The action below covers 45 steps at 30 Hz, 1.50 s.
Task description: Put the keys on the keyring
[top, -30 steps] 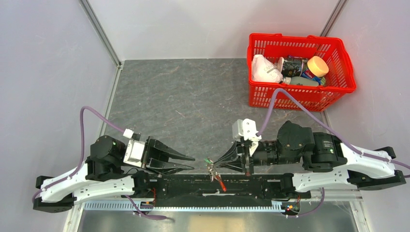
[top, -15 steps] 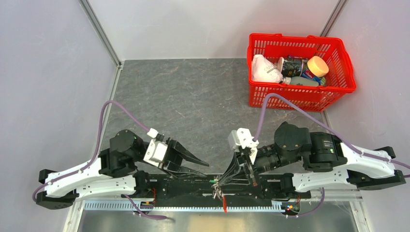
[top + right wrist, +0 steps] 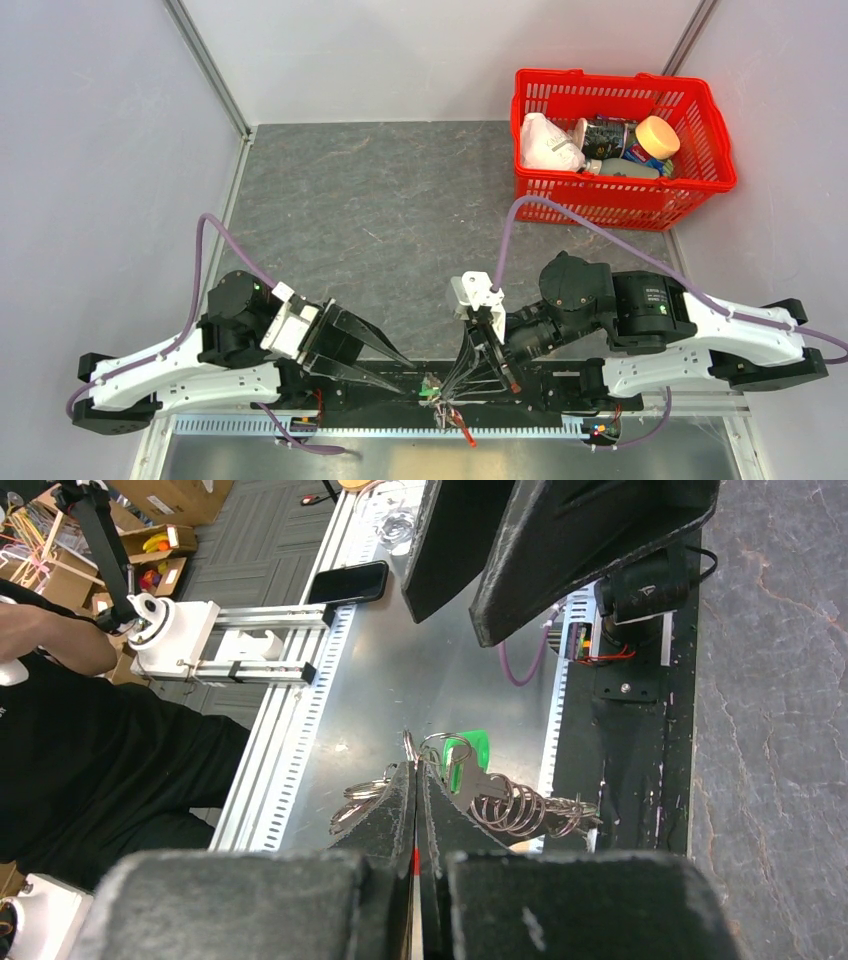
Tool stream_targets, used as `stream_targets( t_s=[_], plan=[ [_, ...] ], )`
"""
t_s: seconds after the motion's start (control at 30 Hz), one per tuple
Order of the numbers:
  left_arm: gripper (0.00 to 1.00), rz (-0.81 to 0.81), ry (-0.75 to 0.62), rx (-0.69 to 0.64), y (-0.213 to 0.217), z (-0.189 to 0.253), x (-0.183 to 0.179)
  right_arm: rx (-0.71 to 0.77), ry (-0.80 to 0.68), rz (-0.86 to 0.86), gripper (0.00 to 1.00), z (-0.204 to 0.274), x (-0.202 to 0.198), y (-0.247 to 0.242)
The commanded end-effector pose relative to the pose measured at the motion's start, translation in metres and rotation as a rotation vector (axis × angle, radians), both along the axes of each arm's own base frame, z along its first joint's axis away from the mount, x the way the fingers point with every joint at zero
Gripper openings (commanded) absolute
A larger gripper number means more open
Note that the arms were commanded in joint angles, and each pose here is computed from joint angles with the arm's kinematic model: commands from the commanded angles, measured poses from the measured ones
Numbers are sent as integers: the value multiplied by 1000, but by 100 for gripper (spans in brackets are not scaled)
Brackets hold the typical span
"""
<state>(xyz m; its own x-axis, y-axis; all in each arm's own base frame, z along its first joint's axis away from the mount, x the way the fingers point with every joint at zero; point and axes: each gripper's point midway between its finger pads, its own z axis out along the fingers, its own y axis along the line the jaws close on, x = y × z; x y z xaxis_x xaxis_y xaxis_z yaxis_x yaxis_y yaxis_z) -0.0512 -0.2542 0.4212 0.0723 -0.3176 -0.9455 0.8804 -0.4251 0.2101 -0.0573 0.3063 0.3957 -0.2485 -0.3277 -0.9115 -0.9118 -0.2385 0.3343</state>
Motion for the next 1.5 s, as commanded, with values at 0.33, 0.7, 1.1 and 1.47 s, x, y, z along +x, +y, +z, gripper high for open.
stream_targets(
  t_s=[0.33,0.7,1.1,1.47],
  plan=[
    [41,-81,-59,-27,-8,0,-9,119,43,31,0,41,-7,8],
    [40,-123,-68,-5,-11,-5,-13,132,41,37,0,47,-8,12],
    [28,-142,-70,9,-15,-7,-14,133,38,42,0,48,-8,14],
    [2,-165,-74,25,-15,-9,-17,183,34,-35,0,53,3,11]
  ],
)
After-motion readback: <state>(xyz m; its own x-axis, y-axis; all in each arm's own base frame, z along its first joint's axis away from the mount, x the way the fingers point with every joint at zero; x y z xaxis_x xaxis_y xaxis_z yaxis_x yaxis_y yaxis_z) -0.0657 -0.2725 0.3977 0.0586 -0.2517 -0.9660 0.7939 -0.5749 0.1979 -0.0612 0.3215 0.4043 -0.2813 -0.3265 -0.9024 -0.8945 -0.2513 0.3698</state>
